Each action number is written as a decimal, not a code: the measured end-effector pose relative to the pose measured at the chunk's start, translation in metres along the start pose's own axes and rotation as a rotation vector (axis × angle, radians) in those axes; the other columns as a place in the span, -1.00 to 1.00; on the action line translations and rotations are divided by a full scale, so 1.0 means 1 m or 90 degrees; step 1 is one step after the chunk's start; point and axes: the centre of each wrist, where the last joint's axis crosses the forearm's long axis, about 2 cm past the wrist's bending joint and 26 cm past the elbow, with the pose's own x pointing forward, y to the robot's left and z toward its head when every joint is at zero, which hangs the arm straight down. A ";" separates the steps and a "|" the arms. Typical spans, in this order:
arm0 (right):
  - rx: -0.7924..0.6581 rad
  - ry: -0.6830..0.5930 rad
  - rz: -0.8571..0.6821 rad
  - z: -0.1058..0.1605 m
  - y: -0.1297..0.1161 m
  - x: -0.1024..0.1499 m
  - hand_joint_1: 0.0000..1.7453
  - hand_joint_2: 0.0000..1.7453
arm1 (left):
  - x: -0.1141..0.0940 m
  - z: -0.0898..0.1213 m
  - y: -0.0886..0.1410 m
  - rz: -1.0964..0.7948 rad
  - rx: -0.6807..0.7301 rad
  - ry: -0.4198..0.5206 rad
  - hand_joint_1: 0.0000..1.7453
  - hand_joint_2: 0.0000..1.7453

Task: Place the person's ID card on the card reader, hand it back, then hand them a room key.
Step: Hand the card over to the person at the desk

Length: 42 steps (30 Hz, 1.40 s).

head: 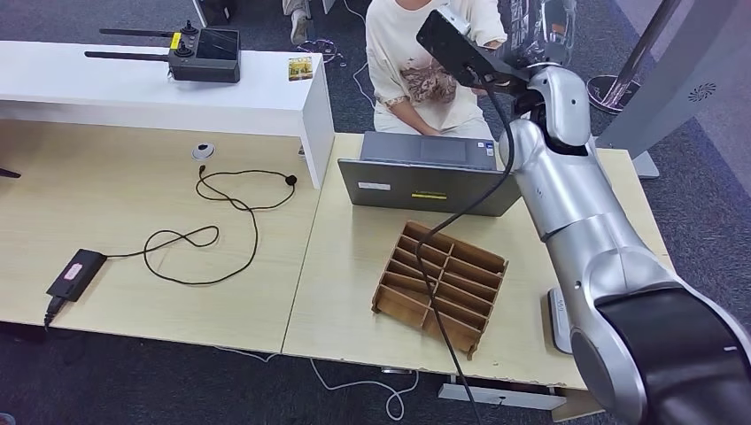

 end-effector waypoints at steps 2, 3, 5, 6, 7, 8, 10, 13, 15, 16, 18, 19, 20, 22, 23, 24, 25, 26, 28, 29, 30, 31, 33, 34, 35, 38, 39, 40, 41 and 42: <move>-0.029 -0.026 -0.050 0.000 -0.002 -0.002 -1.00 1.00 | 0.000 0.000 0.000 0.003 0.002 0.001 -1.00 -1.00; -0.037 -0.036 -0.080 0.001 -0.002 -0.003 -1.00 1.00 | 0.000 0.000 0.000 0.006 0.003 -0.001 -1.00 -1.00; -0.045 -0.051 -0.143 0.004 0.001 -0.006 -1.00 1.00 | -0.001 0.000 0.000 0.012 0.006 -0.008 -1.00 -1.00; -0.047 -0.057 -0.173 0.007 0.003 -0.008 -1.00 1.00 | -0.002 0.000 -0.001 0.014 0.007 -0.010 -1.00 -1.00; -0.049 -0.063 -0.205 0.011 0.006 -0.011 -1.00 1.00 | -0.002 0.000 -0.001 0.016 0.009 -0.011 -1.00 -1.00; -0.053 -0.070 -0.241 0.016 0.011 -0.014 -1.00 1.00 | -0.002 0.000 -0.001 0.017 0.010 -0.011 -1.00 -1.00; -0.067 -0.078 -0.322 0.033 0.021 -0.024 -1.00 1.00 | -0.002 0.000 -0.001 0.019 0.011 -0.009 -1.00 -1.00; -0.095 -0.075 -0.436 0.073 0.038 -0.043 -1.00 1.00 | -0.001 0.000 -0.001 0.016 0.011 0.007 -1.00 -1.00; -0.104 -0.069 -0.506 0.105 0.049 -0.055 -1.00 1.00 | 0.000 0.000 0.000 0.013 0.011 0.020 -1.00 -1.00; -0.111 -0.068 -0.548 0.122 0.053 -0.062 -1.00 1.00 | 0.000 0.000 0.000 0.012 0.011 0.024 -1.00 -1.00; -0.127 -0.065 -0.659 0.165 0.063 -0.073 -1.00 1.00 | 0.001 0.000 0.000 0.012 0.011 0.030 -1.00 -1.00; -0.138 -0.066 -0.714 0.189 0.067 -0.078 -1.00 1.00 | 0.001 0.000 0.000 0.012 0.011 0.032 -1.00 -1.00; -0.148 -0.066 -0.763 0.211 0.070 -0.081 -1.00 1.00 | 0.001 0.000 0.000 0.012 0.011 0.034 -1.00 -1.00; -0.168 -0.071 -0.831 0.247 0.070 -0.084 -1.00 1.00 | 0.001 0.000 0.000 0.009 0.012 0.037 -1.00 -1.00; -0.178 -0.074 -0.856 0.261 0.068 -0.084 -1.00 1.00 | 0.001 0.000 0.000 0.007 0.012 0.038 -1.00 -1.00; -0.186 -0.074 -0.875 0.276 0.066 -0.084 -1.00 1.00 | 0.001 0.000 0.000 0.005 0.013 0.038 -1.00 -1.00; -0.192 -0.070 -0.890 0.289 0.063 -0.083 -1.00 0.50 | 0.001 0.000 0.000 0.003 0.013 0.039 -1.00 -1.00; -0.194 -0.059 -0.902 0.302 0.061 -0.080 -1.00 0.00 | 0.001 0.000 0.000 0.002 0.013 0.040 -1.00 -1.00; -0.183 -0.030 -0.920 0.326 0.060 -0.075 -1.00 -1.00 | 0.001 0.000 0.001 0.000 0.013 0.041 -1.00 -1.00; -0.165 -0.015 -0.928 0.337 0.061 -0.072 -1.00 -1.00 | 0.001 0.000 0.001 -0.001 0.012 0.042 -1.00 -1.00; -0.139 -0.006 -0.935 0.348 0.063 -0.069 -1.00 -1.00 | 0.001 0.000 0.001 -0.003 0.011 0.044 -1.00 -1.00; -0.108 -0.004 -0.942 0.360 0.066 -0.066 -1.00 -1.00 | 0.001 0.000 0.001 -0.007 0.009 0.046 -1.00 -1.00; -0.052 -0.002 -0.957 0.380 0.071 -0.060 -1.00 -1.00 | 0.001 0.000 0.001 -0.016 0.006 0.050 -1.00 -1.00; -0.031 0.004 -0.958 0.388 0.074 -0.057 -1.00 -0.50 | 0.001 0.000 0.001 -0.020 0.006 0.051 -1.00 -1.00; -0.013 0.018 -0.951 0.394 0.076 -0.055 -1.00 0.00 | 0.001 -0.001 0.002 -0.022 0.007 0.052 -1.00 -1.00; 0.027 0.065 -0.915 0.403 0.085 -0.049 -1.00 0.50 | 0.001 -0.001 0.002 -0.018 0.008 0.052 -1.00 -1.00; 0.037 0.082 -0.910 0.404 0.088 -0.047 -1.00 0.00 | 0.001 -0.001 0.002 -0.014 0.007 0.051 -1.00 -1.00; 0.046 0.101 -0.909 0.404 0.092 -0.045 -1.00 -0.50 | 0.001 0.000 0.001 -0.010 0.006 0.050 -1.00 -1.00; 0.055 0.119 -0.911 0.403 0.096 -0.043 -1.00 -1.00 | 0.001 0.000 0.001 -0.007 0.005 0.050 -1.00 -1.00; 0.063 0.136 -0.915 0.402 0.100 -0.040 -1.00 -1.00 | 0.001 0.000 0.001 -0.005 0.004 0.049 -1.00 -1.00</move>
